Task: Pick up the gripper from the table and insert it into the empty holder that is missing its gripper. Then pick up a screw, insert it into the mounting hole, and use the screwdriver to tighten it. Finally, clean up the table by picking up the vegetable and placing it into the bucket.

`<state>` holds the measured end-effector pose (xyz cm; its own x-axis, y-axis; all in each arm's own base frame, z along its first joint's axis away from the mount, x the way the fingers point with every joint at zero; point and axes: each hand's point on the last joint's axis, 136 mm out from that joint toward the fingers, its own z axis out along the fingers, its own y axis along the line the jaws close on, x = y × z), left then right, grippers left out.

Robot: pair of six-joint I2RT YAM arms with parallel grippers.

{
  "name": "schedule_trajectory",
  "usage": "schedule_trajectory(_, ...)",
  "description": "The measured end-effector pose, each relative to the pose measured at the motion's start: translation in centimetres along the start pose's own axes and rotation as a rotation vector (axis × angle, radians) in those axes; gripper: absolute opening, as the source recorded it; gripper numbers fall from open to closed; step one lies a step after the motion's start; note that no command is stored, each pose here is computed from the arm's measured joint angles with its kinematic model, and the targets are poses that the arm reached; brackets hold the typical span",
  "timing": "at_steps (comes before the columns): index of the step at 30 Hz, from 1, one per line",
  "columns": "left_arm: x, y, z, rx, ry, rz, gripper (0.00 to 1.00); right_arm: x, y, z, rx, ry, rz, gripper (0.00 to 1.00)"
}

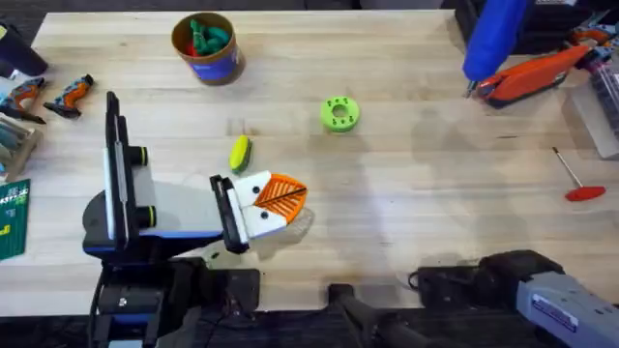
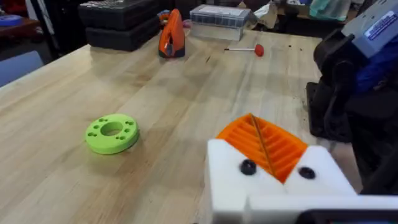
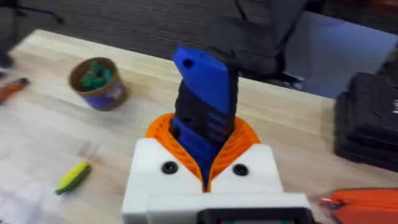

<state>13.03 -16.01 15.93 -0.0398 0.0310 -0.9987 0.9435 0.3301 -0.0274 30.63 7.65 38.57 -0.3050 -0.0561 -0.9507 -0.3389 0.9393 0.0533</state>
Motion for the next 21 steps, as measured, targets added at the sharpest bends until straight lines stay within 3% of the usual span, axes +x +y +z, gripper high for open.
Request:
schedule_trajectory(6,0.0,0.0,0.0,0.000,0.000,0.000,0.004,-1.2,3.9,0.3,-0.181,-0.042,0.012,0.028)
schedule_trajectory(13,0.0,0.0,0.0,0.000,0.000,0.000,0.004,-4.8,7.6,1.2,-0.337,-0.251,-0.003,0.028)
schedule_trajectory(21,0.0,0.0,0.0,0.000,0.000,0.000,0.004,-2.0,11.5,3.1,-0.517,-0.383,0.067,0.028)
